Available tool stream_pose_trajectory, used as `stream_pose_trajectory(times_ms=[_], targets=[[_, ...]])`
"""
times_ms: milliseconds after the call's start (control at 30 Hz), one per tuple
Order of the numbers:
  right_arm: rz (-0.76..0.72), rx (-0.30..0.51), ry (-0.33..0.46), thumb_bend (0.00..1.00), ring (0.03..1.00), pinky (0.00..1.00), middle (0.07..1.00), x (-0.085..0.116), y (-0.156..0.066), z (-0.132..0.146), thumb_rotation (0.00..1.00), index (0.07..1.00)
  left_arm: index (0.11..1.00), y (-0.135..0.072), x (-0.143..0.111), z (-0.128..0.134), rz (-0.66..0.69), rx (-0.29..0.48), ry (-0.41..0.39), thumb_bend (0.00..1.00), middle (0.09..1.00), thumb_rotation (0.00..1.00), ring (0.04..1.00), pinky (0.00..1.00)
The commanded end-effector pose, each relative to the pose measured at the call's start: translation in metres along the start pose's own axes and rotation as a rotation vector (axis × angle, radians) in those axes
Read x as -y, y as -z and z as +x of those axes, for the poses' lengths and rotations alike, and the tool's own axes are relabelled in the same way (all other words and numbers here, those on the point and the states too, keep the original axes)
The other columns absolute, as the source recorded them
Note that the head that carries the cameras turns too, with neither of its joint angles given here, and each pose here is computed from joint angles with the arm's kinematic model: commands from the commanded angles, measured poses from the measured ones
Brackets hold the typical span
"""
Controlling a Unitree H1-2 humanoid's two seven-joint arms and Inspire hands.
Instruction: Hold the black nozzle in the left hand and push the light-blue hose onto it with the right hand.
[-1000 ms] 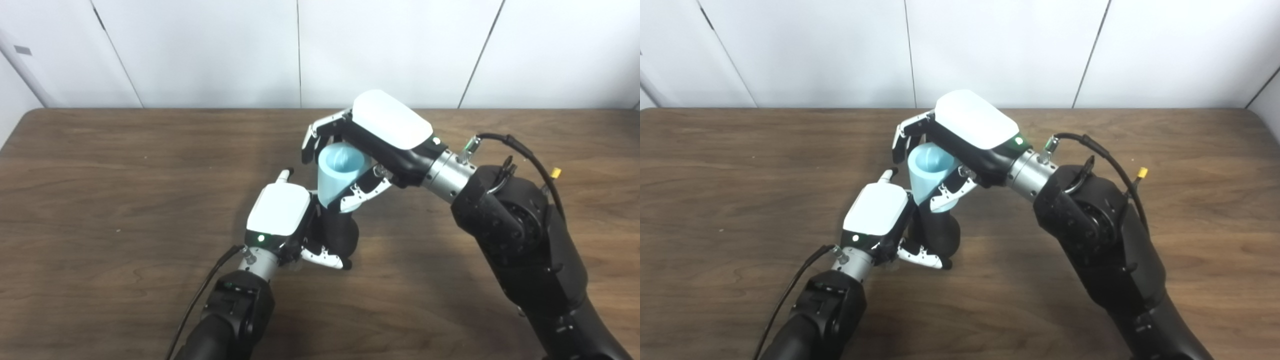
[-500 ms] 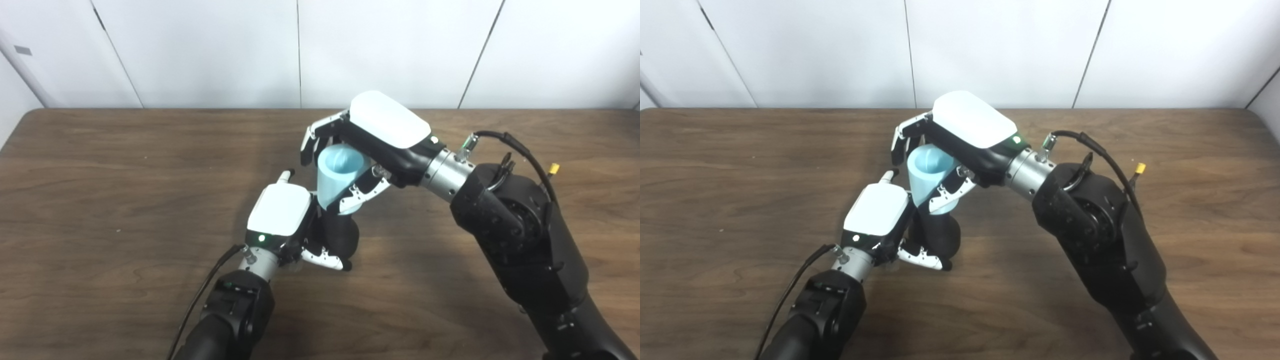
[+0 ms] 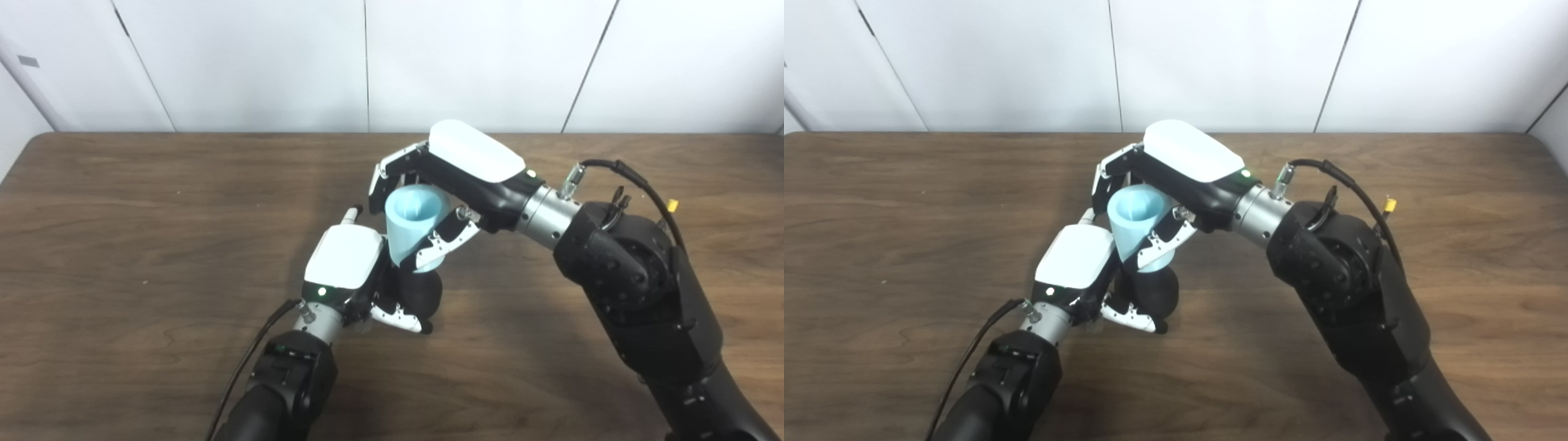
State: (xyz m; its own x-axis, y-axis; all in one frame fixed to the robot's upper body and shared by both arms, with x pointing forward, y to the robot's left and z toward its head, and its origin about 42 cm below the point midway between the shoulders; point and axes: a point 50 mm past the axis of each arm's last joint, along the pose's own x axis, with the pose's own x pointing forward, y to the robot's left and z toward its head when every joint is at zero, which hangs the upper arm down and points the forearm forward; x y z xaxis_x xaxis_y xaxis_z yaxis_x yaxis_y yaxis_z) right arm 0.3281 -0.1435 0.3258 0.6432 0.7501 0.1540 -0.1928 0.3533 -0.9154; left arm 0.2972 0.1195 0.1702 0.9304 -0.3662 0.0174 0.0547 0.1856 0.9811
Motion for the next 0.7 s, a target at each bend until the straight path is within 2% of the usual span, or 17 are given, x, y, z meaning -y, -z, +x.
stream_pose_trajectory(times_ms=[0, 333, 500, 667], targets=[[-0.025, 0.061, 0.031, 0.49, 0.384, 0.3, 0.517, 0.015, -0.011, 0.002, 0.0, 0.516, 0.466, -0.007, -0.011, 0.007, -0.001, 0.024, -0.043, 0.52, 0.519, 0.0, 0.64, 1.0], [-0.03, 0.048, 0.033, 0.49, 0.387, 0.31, 0.517, 0.006, -0.008, 0.002, 0.0, 0.531, 0.469, -0.007, -0.012, 0.007, -0.003, 0.024, -0.038, 0.52, 0.515, 0.0, 0.636, 1.0], [-0.066, 0.022, 0.021, 0.49, 0.359, 0.29, 0.477, -0.002, -0.005, -0.002, 0.0, 0.554, 0.467, -0.008, -0.013, 0.006, -0.004, 0.027, -0.04, 0.52, 0.518, 0.0, 0.638, 1.0], [-0.073, 0.031, 0.008, 0.49, 0.378, 0.29, 0.499, -0.013, 0.0, -0.005, 0.0, 0.553, 0.466, -0.008, -0.013, 0.006, 0.001, 0.03, -0.039, 0.52, 0.519, 0.0, 0.635, 0.98]])
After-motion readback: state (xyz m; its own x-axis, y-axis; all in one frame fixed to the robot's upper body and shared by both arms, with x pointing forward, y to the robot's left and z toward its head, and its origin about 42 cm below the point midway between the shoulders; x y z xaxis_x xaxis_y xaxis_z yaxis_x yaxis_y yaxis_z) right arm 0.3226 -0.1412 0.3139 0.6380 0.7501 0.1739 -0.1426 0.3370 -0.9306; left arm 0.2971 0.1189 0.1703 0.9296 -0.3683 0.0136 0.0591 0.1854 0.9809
